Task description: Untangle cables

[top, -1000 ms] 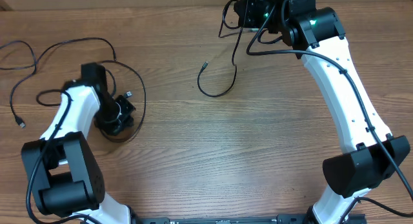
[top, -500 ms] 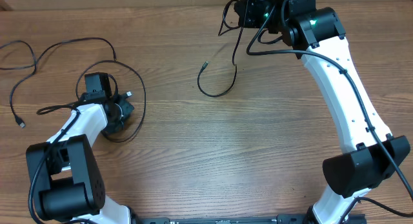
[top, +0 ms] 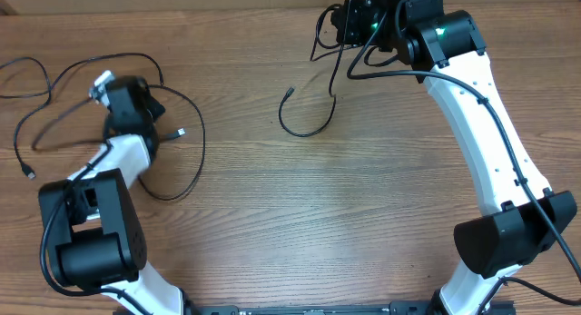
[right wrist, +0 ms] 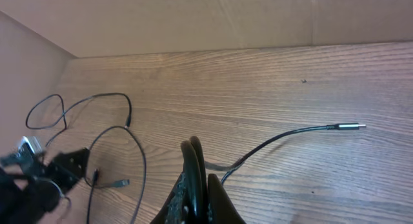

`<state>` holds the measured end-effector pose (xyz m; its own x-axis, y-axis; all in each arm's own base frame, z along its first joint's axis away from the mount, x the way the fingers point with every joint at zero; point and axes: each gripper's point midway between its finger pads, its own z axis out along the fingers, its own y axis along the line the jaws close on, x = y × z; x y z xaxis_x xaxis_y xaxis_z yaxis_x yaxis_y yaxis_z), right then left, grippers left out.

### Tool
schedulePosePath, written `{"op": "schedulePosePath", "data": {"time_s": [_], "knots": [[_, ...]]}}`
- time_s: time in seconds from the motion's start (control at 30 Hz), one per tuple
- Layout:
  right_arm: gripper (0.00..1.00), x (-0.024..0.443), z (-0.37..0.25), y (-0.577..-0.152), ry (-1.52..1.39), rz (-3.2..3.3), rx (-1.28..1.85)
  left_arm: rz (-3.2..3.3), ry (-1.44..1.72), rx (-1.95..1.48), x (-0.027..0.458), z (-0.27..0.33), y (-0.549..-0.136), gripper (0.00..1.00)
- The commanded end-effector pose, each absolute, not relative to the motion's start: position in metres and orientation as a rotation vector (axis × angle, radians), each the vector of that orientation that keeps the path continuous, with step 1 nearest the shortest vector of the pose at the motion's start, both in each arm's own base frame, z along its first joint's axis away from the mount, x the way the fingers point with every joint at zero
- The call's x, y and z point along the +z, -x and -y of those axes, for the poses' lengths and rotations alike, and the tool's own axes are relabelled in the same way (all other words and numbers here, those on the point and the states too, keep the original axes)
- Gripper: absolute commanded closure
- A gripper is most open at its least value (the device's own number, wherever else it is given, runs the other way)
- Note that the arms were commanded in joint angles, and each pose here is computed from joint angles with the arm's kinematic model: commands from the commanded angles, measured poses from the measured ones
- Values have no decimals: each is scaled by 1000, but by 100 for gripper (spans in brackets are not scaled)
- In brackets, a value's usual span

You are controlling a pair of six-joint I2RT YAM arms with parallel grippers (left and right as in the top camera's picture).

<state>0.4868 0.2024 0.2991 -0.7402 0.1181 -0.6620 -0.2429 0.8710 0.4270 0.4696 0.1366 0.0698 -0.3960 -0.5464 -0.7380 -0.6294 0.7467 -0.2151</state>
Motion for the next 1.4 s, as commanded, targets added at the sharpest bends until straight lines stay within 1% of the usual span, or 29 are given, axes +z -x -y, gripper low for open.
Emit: {"op": "schedulePosePath", "data": {"time_s": [0.0, 0.07, 0.13, 0.3, 0.47, 0.6, 0.77, 0.93, 1.07, 1.17, 1.23, 1.37], "knots": [[96, 289, -201, -493, 85, -2334, 626, -2142, 748, 124, 113, -138, -496, 96], [96, 288, -201, -492, 85, -2339, 625, -2291, 721, 19, 120, -117, -491, 96], [96, 287, -198, -493, 76, -2341, 608, -2436, 715, -74, 126, -95, -476, 96], [96, 286, -196, -493, 70, -2344, 596, -2733, 778, -195, 124, -53, -419, 96], [96, 286, -196, -493, 71, -2345, 595, -2947, 891, -250, 99, -16, -367, 96], [96, 285, -196, -492, 70, -2351, 594, -3031, 984, -225, 68, 1, -338, 96], [96, 284, -196, -491, 69, -2355, 593, -3062, 1045, -200, 22, 11, -312, 96], [96, 284, -196, -491, 69, -2357, 593, -3034, 1025, -208, -15, 13, -301, 96], [96, 281, -195, -489, 67, -2370, 590, -2948, 1058, -19, -27, -13, -303, 96], [96, 275, -195, -484, 65, -2402, 586, -2824, 1055, 138, -25, -40, -321, 96], [96, 269, -196, -479, 66, -2435, 583, -2701, 1059, 217, -19, -62, -340, 96], [96, 259, -203, -467, 81, -2491, 580, -2503, 1060, 197, -6, -92, -379, 96]]}}
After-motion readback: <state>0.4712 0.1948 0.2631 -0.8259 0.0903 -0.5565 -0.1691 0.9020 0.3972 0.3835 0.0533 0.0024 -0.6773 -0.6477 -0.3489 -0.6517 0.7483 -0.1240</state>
